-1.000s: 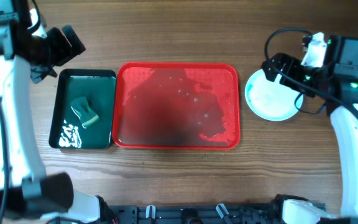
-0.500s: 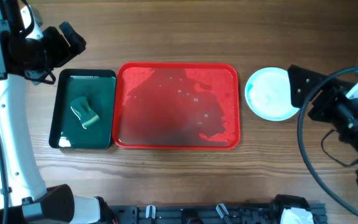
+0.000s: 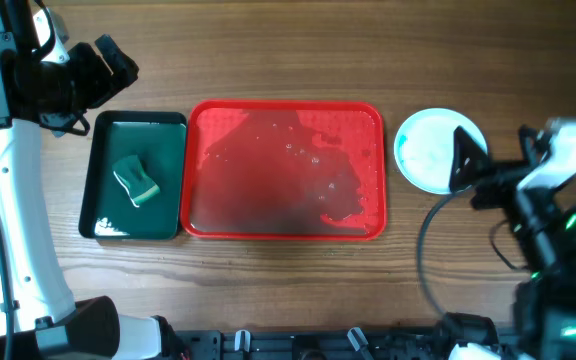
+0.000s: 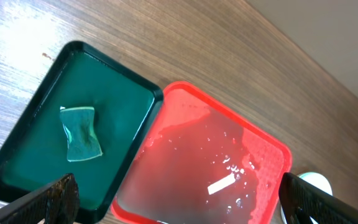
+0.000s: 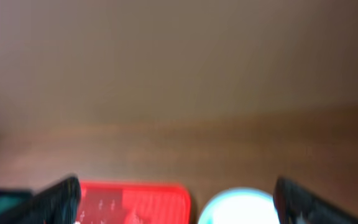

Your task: Clean dirty plates on tray and stack at the side

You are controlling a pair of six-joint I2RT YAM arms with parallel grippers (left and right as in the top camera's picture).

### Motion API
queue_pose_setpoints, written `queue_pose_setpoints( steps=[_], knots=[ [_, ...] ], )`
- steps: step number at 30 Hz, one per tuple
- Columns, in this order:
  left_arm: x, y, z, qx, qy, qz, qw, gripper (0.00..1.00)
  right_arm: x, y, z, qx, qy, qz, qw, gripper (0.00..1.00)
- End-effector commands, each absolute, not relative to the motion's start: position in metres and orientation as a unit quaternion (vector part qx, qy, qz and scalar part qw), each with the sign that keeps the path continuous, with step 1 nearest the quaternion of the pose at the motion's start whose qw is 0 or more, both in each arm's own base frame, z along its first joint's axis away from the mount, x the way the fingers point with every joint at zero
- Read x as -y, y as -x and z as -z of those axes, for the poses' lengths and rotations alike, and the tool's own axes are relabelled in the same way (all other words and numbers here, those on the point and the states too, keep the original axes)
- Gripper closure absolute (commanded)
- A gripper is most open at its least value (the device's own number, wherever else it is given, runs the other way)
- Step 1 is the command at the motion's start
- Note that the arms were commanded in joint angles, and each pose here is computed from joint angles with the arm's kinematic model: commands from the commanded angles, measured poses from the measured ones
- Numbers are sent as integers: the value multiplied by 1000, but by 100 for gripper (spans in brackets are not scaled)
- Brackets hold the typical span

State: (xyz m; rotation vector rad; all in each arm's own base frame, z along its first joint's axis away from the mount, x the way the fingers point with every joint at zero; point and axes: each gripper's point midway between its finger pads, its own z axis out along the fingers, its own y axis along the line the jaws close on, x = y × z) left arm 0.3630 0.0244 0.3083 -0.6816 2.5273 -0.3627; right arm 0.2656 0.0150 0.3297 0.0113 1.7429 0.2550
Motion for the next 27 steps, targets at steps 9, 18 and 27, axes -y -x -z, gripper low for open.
queue_pose_setpoints(
  steps=[9,18,27],
  knots=[
    [-22,-365,-307,-926,253,141,243,0,-43,-244,-211,-692,55,-126,709,0],
    [-22,-365,-307,-926,253,141,243,0,-39,-243,-177,-703,40,-115,701,0],
    [-22,-365,-307,-926,252,141,243,0,-39,-243,-178,-701,40,-115,703,0]
  ],
)
